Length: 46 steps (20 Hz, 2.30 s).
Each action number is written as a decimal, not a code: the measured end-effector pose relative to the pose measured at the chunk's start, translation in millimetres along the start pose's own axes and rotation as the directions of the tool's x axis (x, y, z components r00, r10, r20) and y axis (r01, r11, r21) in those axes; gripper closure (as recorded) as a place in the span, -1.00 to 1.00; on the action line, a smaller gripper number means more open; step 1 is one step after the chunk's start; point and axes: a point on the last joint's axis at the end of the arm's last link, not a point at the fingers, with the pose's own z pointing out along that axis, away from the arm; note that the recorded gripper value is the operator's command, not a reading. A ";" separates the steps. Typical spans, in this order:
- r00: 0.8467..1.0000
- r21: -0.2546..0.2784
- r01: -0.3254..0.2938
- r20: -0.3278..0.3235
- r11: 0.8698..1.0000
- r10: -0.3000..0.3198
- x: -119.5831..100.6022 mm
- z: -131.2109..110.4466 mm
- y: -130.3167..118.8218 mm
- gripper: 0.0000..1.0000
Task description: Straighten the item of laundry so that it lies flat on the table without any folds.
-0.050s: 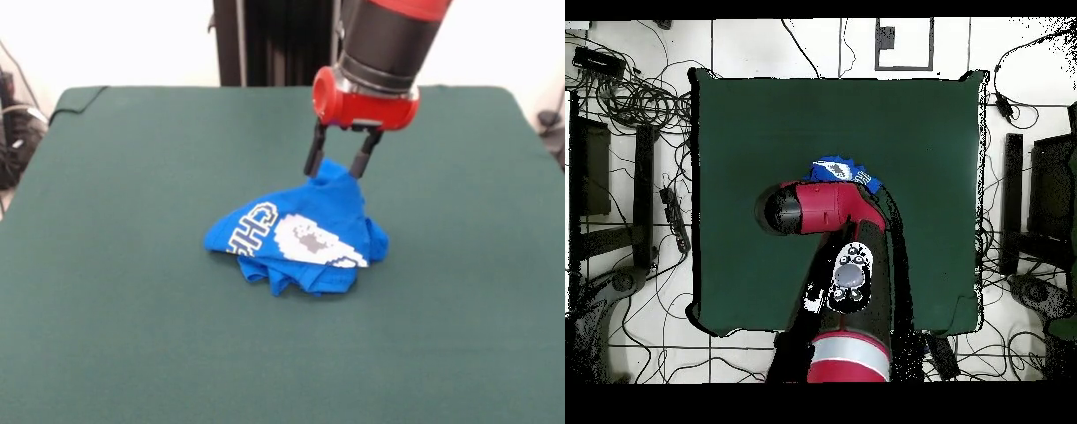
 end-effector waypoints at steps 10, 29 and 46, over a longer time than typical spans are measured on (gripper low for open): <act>0.999 0.027 -0.010 0.043 1.000 0.009 -9.3 -22.0 -26.5 -1.00; 0.999 -0.009 -0.037 0.010 0.999 0.037 7.5 -9.4 -16.2 -1.00; 0.998 -0.062 -0.057 -0.016 0.996 0.056 18.0 -3.6 27.4 -1.00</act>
